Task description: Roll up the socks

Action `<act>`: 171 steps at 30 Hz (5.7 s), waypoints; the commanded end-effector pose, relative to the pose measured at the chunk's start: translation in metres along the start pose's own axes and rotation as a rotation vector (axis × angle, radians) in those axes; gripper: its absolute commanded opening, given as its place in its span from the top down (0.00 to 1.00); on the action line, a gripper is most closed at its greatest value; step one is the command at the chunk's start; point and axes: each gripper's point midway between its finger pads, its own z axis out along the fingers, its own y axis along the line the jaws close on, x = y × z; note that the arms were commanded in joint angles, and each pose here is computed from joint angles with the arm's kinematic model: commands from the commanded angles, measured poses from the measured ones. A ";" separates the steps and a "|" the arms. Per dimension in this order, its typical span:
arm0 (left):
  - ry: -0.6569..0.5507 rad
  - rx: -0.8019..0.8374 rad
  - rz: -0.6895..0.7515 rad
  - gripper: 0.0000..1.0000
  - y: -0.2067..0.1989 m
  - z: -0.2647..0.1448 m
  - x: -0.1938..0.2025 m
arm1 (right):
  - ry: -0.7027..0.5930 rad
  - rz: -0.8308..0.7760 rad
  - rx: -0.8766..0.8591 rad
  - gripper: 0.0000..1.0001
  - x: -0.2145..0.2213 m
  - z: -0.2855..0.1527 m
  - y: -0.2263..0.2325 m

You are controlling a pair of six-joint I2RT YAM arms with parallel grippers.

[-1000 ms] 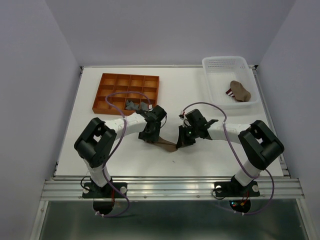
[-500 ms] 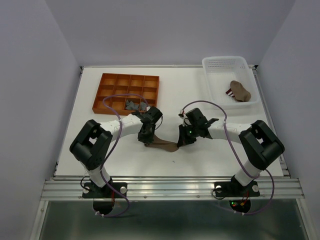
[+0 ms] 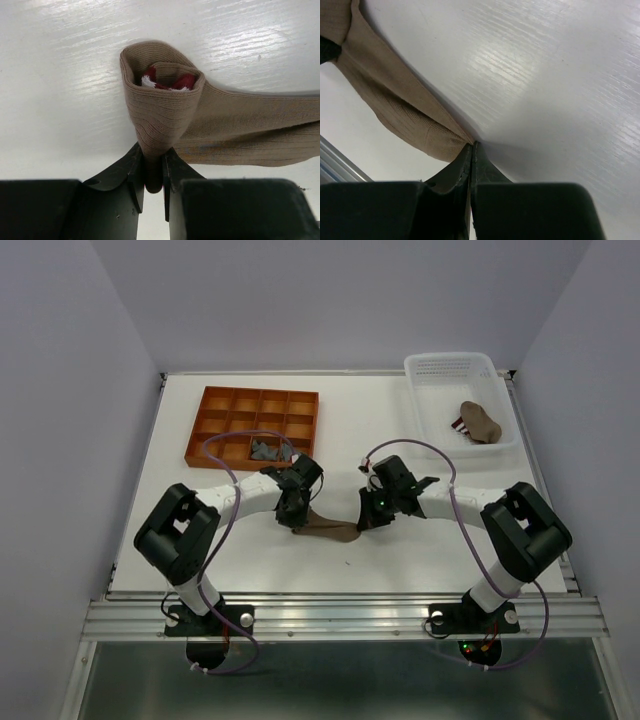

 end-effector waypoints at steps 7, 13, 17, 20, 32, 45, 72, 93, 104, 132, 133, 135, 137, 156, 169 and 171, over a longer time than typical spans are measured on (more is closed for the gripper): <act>-0.036 0.039 -0.078 0.79 -0.007 -0.002 -0.008 | -0.091 0.011 0.188 0.99 -0.027 -0.003 -0.032; -0.076 0.049 -0.172 0.78 -0.013 -0.001 -0.017 | -0.111 0.035 0.232 0.96 -0.037 -0.002 -0.043; -0.097 0.016 -0.247 0.78 -0.010 0.001 -0.022 | -0.136 0.036 0.224 0.79 -0.047 -0.007 -0.041; -0.116 -0.004 -0.281 0.79 -0.009 0.001 -0.028 | -0.157 0.014 0.157 0.67 -0.054 -0.016 -0.025; -0.109 -0.020 -0.334 0.71 -0.014 0.001 -0.028 | -0.260 -0.042 -0.016 0.60 -0.089 -0.051 0.024; -0.189 0.107 -0.354 0.34 -0.023 -0.043 -0.033 | -0.228 -0.085 -0.139 0.62 -0.083 -0.034 0.057; -0.348 0.080 -0.761 0.29 0.117 -0.051 -0.048 | -0.250 -0.417 0.272 0.65 -0.090 0.060 0.140; -0.309 0.154 -0.744 0.29 0.105 -0.037 -0.049 | -0.300 -0.508 0.384 0.62 -0.095 0.042 0.142; -0.319 0.174 -0.735 0.28 0.103 -0.038 -0.053 | -0.300 -0.509 0.388 0.62 -0.094 0.041 0.141; -0.333 0.194 -0.728 0.28 0.100 -0.040 -0.056 | -0.271 -0.480 0.437 0.62 -0.084 0.044 0.126; -0.332 0.193 -0.726 0.28 0.100 -0.039 -0.056 | -0.260 -0.474 0.447 0.62 -0.081 0.047 0.122; -0.330 0.195 -0.726 0.28 0.100 -0.040 -0.056 | -0.249 -0.472 0.457 0.62 -0.077 0.049 0.118; -0.329 0.198 -0.728 0.28 0.099 -0.040 -0.056 | -0.234 -0.472 0.477 0.62 -0.072 0.053 0.111; -0.333 0.224 -0.732 0.28 0.095 -0.043 -0.061 | -0.213 -0.498 0.559 0.71 -0.065 0.059 0.091; -0.333 0.244 -0.726 0.28 0.092 -0.043 -0.062 | -0.329 -0.502 0.512 0.68 -0.095 0.019 0.115; -0.330 0.243 -0.726 0.28 0.092 -0.042 -0.062 | -0.311 -0.511 0.527 0.67 -0.089 0.022 0.109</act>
